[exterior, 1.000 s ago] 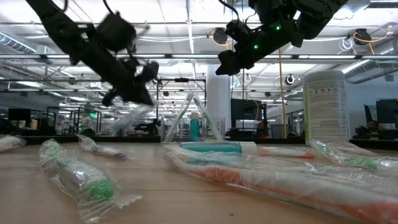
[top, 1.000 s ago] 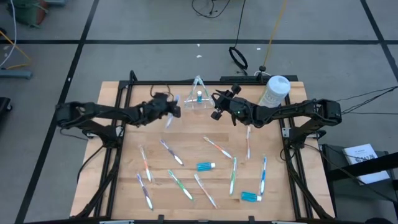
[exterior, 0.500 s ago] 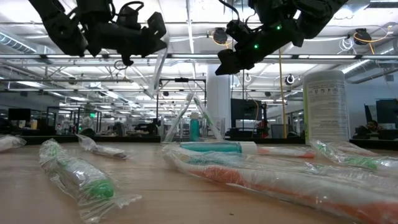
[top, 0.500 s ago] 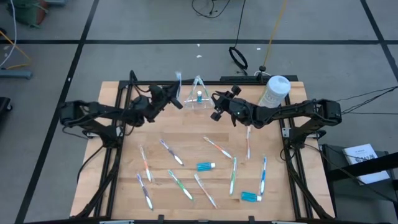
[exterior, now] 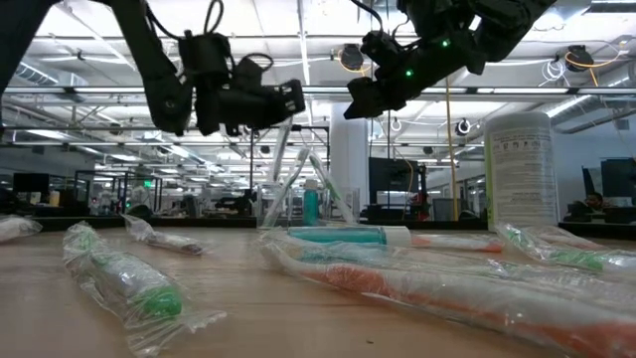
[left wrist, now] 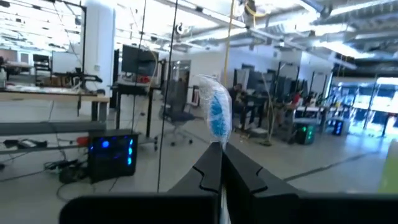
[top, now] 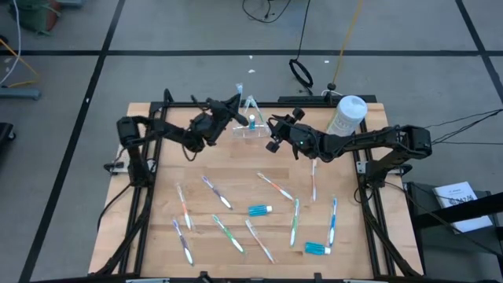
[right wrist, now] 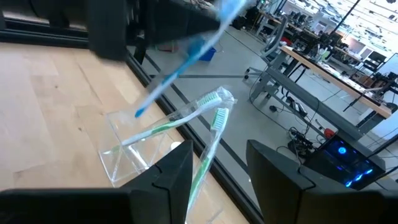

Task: Pick & Place Toothbrushes
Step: Put the blue toothbrush into the transparent organizer, then put the mouthwash into the transparent organizer

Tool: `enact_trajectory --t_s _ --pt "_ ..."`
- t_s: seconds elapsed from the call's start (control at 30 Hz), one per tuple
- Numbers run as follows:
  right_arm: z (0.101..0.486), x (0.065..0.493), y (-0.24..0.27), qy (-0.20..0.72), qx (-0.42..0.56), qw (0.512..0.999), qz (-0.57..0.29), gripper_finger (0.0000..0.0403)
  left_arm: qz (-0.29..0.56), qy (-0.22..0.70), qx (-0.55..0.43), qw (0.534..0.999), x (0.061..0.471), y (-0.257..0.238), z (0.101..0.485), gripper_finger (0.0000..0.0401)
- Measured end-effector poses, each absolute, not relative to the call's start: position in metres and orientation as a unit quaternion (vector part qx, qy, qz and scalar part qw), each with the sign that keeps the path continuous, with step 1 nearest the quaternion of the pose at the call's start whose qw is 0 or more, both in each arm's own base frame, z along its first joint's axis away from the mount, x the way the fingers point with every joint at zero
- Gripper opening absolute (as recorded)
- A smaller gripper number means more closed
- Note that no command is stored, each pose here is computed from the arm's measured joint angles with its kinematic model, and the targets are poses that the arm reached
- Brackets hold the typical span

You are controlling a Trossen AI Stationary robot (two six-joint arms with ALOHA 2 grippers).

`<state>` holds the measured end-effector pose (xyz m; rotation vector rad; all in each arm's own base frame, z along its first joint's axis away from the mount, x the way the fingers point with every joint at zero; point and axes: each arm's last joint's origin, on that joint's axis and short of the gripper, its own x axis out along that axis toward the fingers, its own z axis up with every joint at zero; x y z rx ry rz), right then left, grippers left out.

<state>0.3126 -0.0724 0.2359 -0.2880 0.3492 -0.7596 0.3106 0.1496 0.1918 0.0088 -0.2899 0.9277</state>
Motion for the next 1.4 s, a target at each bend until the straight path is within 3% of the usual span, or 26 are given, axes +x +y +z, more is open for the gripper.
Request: enact_trajectory --t_s 0.53,0.93,1.1,1.4 --pt "0.232 0.312 -0.070 0.174 -0.112 0.908 -0.364 0.0141 0.447 0.012 0.030 0.894 0.319 0.145 0.159 0.0019" --pt "0.231 0.319 -0.058 0.154 -0.043 0.974 -0.161 0.0141 0.436 0.063 0.041 0.897 0.322 0.131 0.159 0.0023" --pt "0.223 0.318 -0.050 0.194 -0.048 0.969 -0.148 0.0150 0.442 0.107 0.033 0.890 0.314 0.125 0.173 0.0050" --pt "0.212 0.315 -0.031 0.248 -0.019 0.961 -0.125 0.0213 0.419 0.158 -0.026 0.894 0.302 0.118 0.182 0.0123"
